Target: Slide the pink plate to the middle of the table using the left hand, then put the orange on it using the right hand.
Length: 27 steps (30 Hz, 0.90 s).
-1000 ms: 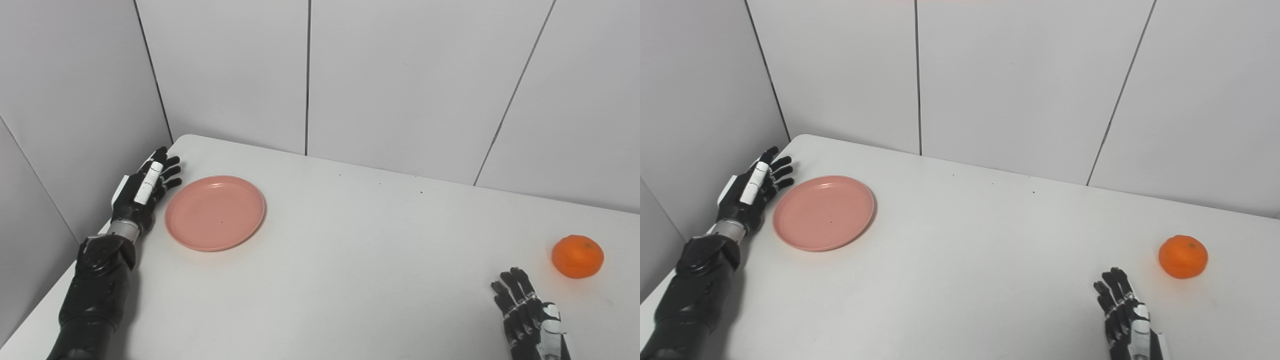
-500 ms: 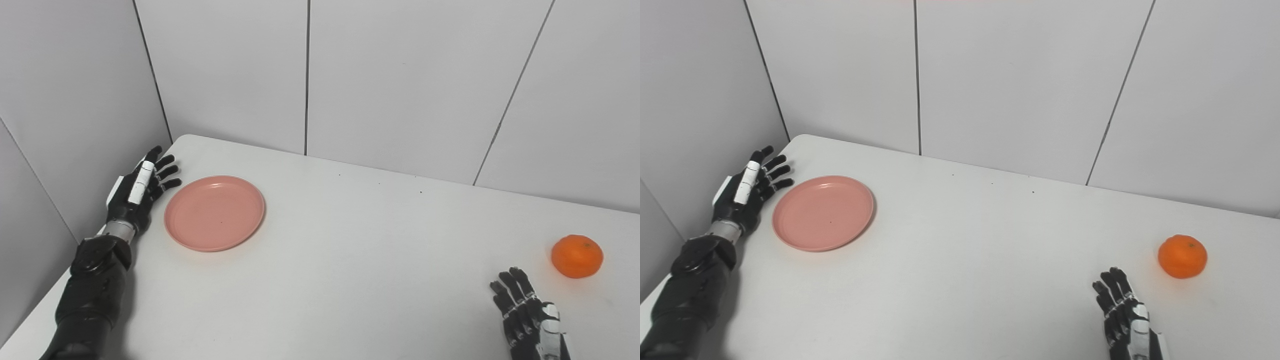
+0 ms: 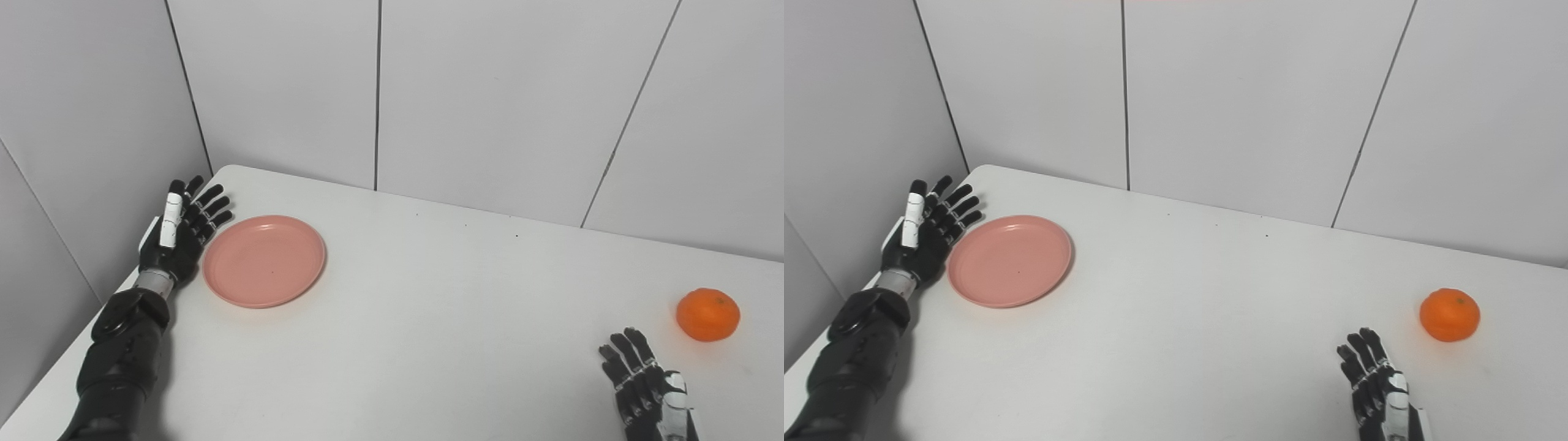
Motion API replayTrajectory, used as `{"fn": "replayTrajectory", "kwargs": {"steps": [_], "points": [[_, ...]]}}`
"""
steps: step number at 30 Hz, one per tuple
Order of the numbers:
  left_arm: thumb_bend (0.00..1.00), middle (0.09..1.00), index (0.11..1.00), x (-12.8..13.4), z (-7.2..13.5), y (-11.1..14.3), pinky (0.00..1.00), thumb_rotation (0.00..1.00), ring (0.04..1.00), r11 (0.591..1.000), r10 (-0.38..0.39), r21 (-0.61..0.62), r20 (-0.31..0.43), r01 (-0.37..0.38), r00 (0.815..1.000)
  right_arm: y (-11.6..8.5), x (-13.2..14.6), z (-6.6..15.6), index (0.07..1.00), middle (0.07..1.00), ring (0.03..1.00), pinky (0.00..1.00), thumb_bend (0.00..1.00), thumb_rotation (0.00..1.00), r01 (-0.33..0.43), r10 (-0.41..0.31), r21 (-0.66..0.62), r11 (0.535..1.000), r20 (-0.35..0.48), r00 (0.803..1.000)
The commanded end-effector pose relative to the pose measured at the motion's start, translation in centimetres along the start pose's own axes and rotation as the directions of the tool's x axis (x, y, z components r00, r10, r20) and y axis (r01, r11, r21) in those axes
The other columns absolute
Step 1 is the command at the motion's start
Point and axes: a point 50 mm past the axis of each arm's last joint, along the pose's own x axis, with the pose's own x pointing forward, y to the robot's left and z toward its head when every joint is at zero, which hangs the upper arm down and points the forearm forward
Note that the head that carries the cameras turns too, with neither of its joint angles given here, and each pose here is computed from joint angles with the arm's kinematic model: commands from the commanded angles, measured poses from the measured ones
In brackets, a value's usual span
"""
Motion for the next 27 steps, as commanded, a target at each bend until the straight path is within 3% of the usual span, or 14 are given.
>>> {"fn": "replayTrajectory", "kwargs": {"steps": [1,10,27], "points": [[0.91,0.893,0.954,0.4,1.1,-0.5,0.87,0.82,0.886,1.0,-0.022,-0.007,0.028,0.023,0.999,0.0,-1.3,-1.4,0.905,0.91,0.893,0.96,0.76,1.0,0.011,-0.01,0.016,1.0,-0.03,1.0],[0.91,0.923,0.976,-0.2,0.8,-1.2,0.9,0.81,0.919,0.999,-0.036,0.007,0.023,0.036,0.999,0.1,-1.3,-1.1,0.906,0.908,0.892,0.95,0.75,1.0,0.013,-0.013,0.014,1.0,-0.03,0.999],[0.96,0.935,0.95,-0.4,0.6,-2.2,0.85,0.78,0.939,0.997,-0.07,0.042,0.0,0.07,0.998,0.2,-1.2,-1.2,0.907,0.909,0.892,0.95,0.74,1.0,0.008,-0.008,0.016,1.0,-0.03,1.0]]}}
